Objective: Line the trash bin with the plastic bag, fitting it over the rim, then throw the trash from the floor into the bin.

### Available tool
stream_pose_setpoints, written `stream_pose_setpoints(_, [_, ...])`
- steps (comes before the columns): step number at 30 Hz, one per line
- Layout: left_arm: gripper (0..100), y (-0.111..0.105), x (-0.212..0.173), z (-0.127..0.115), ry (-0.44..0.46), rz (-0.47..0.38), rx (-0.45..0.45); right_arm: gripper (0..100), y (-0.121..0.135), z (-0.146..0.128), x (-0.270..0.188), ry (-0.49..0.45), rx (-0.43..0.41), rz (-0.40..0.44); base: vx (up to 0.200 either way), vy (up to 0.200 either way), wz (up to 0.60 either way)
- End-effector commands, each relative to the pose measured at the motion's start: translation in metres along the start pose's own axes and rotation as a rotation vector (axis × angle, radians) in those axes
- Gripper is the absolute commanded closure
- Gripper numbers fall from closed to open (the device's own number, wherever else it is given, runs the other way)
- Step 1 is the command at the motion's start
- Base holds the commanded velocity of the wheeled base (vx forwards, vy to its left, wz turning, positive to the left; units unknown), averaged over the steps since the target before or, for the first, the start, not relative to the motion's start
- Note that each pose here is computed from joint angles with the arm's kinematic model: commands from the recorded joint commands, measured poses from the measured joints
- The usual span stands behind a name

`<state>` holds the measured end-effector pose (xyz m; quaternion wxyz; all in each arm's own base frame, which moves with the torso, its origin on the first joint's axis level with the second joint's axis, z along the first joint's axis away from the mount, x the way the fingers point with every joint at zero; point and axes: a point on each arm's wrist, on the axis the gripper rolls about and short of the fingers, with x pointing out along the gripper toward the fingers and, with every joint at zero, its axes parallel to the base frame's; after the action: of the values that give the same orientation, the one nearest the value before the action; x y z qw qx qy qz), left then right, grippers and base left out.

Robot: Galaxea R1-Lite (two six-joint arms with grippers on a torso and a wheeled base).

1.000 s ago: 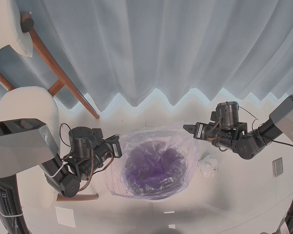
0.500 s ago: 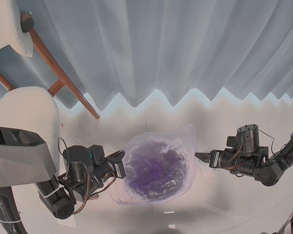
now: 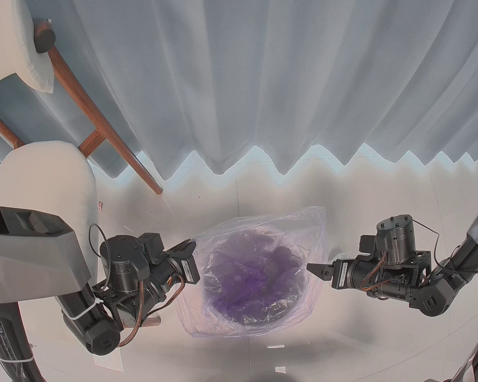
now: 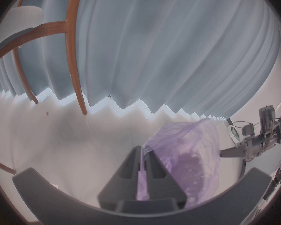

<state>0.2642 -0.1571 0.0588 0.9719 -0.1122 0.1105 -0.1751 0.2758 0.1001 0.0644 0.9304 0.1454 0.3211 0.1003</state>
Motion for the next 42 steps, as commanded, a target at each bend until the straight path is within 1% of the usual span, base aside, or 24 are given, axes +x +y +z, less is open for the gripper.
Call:
stream_pose_setpoints(1, [0,0.008,0.009,0.006,-0.034,0.028,-0.007,0,-0.001,-0.003,0.006,0.015,-0.002,-0.008,0.0,0.0,0.0])
stream_pose_setpoints(8, [0,0.003,0.015,0.021,-0.1,0.01,-0.015,0,0.0,0.0,0.013,-0.001,-0.006,-0.007,0.0,0.0,0.0])
stream_pose_setpoints(12, [0,0.0,0.004,0.037,-0.149,-0.004,-0.02,0,-0.001,0.006,0.024,-0.039,0.001,-0.027,0.0,0.0,0.0])
stream_pose_setpoints(14, [0,-0.001,-0.006,0.043,-0.158,-0.006,-0.016,0,-0.002,0.006,0.028,-0.052,0.003,-0.046,0.0,0.0,0.0])
stream_pose_setpoints(15, [0,-0.001,-0.013,0.043,-0.149,-0.008,-0.013,100,-0.003,0.005,0.028,-0.056,0.003,-0.05,0.0,0.0,0.0])
stream_pose_setpoints(16, [0,-0.001,-0.023,0.04,-0.125,-0.011,-0.01,100,-0.003,0.004,0.027,-0.058,0.003,-0.048,0.0,0.0,0.0])
stream_pose_setpoints(17, [0,0.0,-0.035,0.032,-0.078,-0.011,-0.003,100,-0.005,0.002,0.027,-0.055,0.005,-0.051,0.0,0.0,0.0])
stream_pose_setpoints(18, [0,0.0,-0.035,0.032,-0.078,-0.011,-0.003,100,-0.005,0.002,0.027,-0.055,0.005,-0.051,0.0,0.0,0.0])
stream_pose_setpoints(19, [0,0.0,-0.057,0.008,0.042,-0.026,0.019,100,-0.008,-0.001,0.028,-0.042,0.006,-0.061,0.0,0.0,0.0])
stream_pose_setpoints(21, [0,0.001,-0.069,-0.007,0.123,-0.025,0.034,100,-0.011,-0.005,0.033,-0.025,0.008,-0.073,0.0,0.0,0.0])
stream_pose_setpoints(23, [0,0.0,-0.068,-0.019,0.177,-0.031,0.033,100,-0.014,-0.009,0.038,-0.016,0.01,-0.081,0.0,0.0,0.0])
stream_pose_setpoints(24, [0,-0.001,-0.067,-0.021,0.184,-0.034,0.025,100,-0.014,-0.009,0.039,-0.017,0.011,-0.081,0.0,0.0,0.0])
stream_pose_setpoints(27, [0,-0.008,-0.059,-0.034,0.227,-0.044,-0.037,100,-0.016,-0.011,0.043,-0.024,0.014,-0.082,0.0,0.0,0.0])
stream_pose_setpoints(29, [0,-0.006,-0.046,-0.052,0.284,-0.016,-0.087,100,-0.017,-0.01,0.046,-0.036,0.014,-0.079,0.0,0.0,0.0])
stream_pose_setpoints(32, [0,-0.001,-0.031,-0.064,0.301,0.021,-0.114,100,-0.017,-0.01,0.046,-0.043,0.014,-0.076,0.0,0.0,0.0])
stream_pose_setpoints(36, [0,0.01,-0.016,-0.056,0.241,0.064,-0.139,100,-0.017,-0.008,0.046,-0.048,0.017,-0.075,0.0,0.0,0.0])
stream_pose_setpoints(37, [0,0.01,-0.016,-0.056,0.241,0.064,-0.139,100,-0.017,-0.008,0.046,-0.048,0.017,-0.075,0.0,0.0,0.0])
stream_pose_setpoints(38, [0,0.018,-0.013,-0.053,0.219,0.108,-0.149,100,-0.017,-0.008,0.046,-0.051,0.018,-0.075,0.0,0.0,0.0])
stream_pose_setpoints(39, [0,0.018,-0.013,-0.053,0.219,0.108,-0.149,100,-0.017,-0.008,0.046,-0.051,0.018,-0.075,0.0,0.0,0.0])
stream_pose_setpoints(42, [0,0.023,-0.011,-0.053,0.199,0.157,-0.192,100,-0.017,-0.008,0.046,-0.051,0.019,-0.075,0.0,0.0,0.0])
